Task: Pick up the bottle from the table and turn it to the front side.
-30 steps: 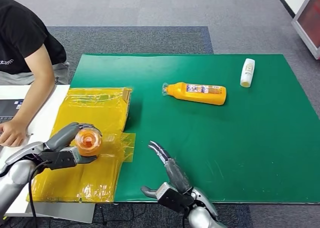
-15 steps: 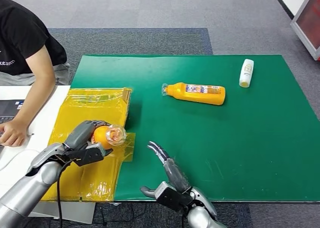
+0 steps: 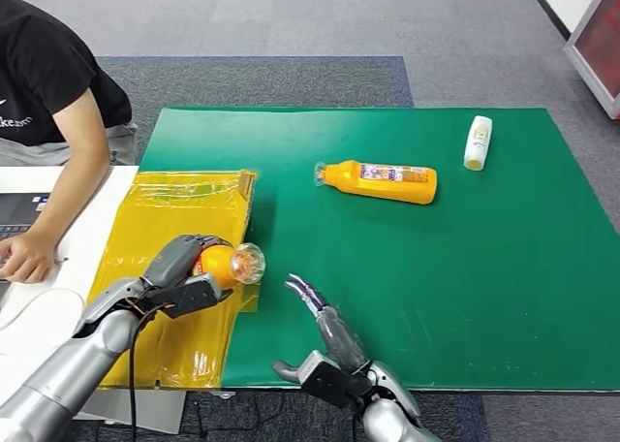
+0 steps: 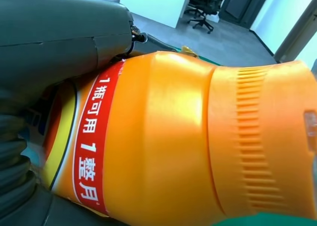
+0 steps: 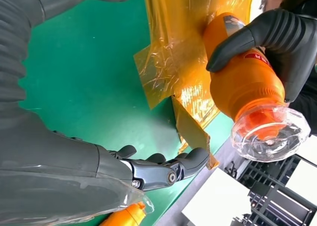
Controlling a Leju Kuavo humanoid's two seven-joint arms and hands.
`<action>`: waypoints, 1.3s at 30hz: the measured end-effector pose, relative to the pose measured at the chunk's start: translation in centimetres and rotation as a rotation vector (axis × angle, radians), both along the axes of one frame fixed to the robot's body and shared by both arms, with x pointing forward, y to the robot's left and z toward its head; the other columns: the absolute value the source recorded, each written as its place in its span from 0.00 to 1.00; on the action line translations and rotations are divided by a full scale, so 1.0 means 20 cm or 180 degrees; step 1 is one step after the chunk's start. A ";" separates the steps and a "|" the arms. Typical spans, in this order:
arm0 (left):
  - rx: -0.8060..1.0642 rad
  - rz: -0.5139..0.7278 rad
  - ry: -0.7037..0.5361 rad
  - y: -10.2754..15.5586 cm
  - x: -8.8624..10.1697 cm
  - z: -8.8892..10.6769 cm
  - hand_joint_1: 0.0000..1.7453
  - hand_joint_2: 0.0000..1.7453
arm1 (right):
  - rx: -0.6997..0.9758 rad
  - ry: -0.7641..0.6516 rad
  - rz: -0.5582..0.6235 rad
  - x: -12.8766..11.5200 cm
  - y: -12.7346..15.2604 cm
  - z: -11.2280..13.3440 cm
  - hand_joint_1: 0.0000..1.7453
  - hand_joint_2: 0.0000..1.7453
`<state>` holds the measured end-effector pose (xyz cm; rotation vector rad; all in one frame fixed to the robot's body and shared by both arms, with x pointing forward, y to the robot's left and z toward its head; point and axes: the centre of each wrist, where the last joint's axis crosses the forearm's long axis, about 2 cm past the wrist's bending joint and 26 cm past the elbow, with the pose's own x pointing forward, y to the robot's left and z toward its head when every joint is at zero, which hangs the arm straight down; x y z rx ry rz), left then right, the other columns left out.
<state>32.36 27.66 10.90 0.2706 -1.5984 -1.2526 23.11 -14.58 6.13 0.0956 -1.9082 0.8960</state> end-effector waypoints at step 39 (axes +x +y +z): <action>-0.0445 0.0163 0.0278 0.03 -0.02 -0.08 0.01 1.00 | -0.0017 0.0075 -0.0033 -0.01 -0.01 -0.03 0.00 1.00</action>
